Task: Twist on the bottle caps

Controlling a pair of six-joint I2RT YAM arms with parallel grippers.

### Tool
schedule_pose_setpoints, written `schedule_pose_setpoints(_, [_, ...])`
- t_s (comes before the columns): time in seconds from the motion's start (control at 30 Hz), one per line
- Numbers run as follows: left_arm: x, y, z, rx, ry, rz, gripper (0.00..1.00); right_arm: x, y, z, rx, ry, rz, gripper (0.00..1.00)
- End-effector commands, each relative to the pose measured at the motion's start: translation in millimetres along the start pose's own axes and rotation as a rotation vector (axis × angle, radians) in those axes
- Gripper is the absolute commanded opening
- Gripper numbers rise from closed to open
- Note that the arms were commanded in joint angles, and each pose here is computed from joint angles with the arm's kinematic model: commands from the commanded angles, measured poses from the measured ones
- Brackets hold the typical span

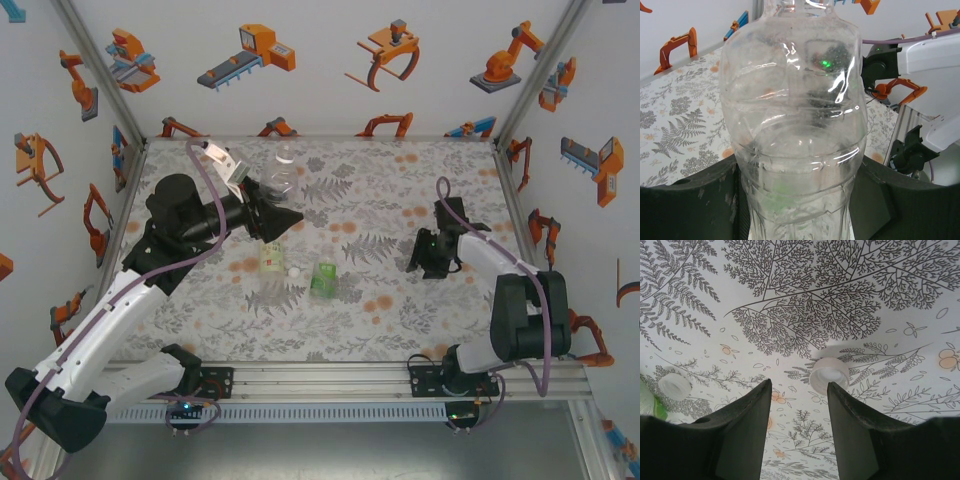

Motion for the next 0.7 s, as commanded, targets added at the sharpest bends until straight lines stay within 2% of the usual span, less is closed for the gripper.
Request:
schedule_pose_setpoints(0.0, [7, -3, 1, -0.016, -0.032, -0.003, 0.0, 5, 0, 13, -0.031, -0.025, 0.005, 0.49])
schedule_pose_setpoints(0.27, [6, -3, 3, -0.012, -0.034, -0.004, 0.0, -1, -6, 8, -0.057, -0.001, -0.002, 0.55])
schedule_pose_setpoints(0.67, [6, -3, 4, -0.01, -0.035, -0.005, 0.0, -3, -8, -1, -0.056, 0.009, -0.005, 0.55])
Point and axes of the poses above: each hand's point on the last joint's axis, 136 mm out from that joint toward the fingers, its own z axis back along the fingers, its own y axis along the line the jaws close on, x = y × z, the point moved 3 cm from there along z, back along the fingers, and after that the axes turned 1 degree about z, right-handed, at the moved point
